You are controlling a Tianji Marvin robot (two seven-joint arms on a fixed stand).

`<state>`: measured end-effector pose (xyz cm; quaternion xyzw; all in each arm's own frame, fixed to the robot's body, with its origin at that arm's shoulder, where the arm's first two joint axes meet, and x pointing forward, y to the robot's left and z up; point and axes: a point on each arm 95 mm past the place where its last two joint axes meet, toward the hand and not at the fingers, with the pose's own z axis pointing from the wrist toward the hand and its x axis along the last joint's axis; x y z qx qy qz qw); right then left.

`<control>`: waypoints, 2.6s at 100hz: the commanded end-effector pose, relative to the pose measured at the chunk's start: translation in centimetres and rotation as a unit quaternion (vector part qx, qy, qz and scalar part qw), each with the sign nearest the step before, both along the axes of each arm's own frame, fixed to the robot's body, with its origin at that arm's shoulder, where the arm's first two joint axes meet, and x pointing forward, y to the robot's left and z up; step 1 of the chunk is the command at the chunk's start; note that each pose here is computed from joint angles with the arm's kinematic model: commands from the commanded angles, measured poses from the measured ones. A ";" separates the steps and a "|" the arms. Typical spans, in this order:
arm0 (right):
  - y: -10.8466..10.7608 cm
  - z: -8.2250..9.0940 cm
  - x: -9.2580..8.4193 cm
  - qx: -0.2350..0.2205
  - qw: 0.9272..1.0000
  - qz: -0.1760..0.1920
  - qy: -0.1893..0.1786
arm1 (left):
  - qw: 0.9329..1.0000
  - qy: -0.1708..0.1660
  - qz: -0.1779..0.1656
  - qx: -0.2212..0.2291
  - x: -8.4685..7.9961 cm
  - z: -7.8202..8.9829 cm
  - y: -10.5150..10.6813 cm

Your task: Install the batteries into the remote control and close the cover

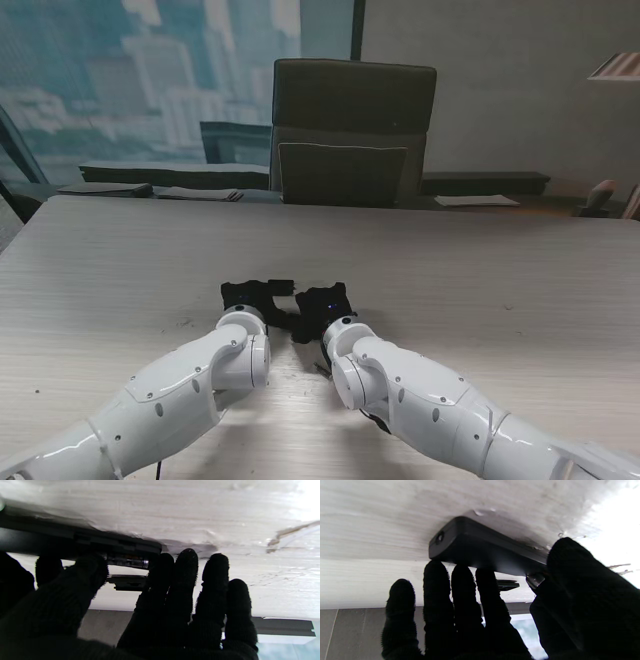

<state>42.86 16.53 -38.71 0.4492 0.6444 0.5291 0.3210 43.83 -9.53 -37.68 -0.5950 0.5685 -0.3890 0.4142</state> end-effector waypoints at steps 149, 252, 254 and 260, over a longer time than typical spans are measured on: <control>-1.7 -2.5 -1.2 -0.018 1.000 0.001 0.023 | 0.993 0.064 0.030 -0.091 -2.7 -2.7 3.7; -2.5 0.6 -0.8 0.000 0.998 0.030 -0.046 | 0.988 0.024 0.030 -0.148 -3.5 -2.5 4.1; -2.5 0.8 -0.8 0.002 0.998 0.031 -0.048 | 0.988 0.023 0.030 -0.148 -3.5 -2.5 4.2; -2.4 1.1 -0.9 0.006 0.998 0.033 -0.054 | 0.988 0.021 0.029 -0.148 -3.6 -2.4 4.3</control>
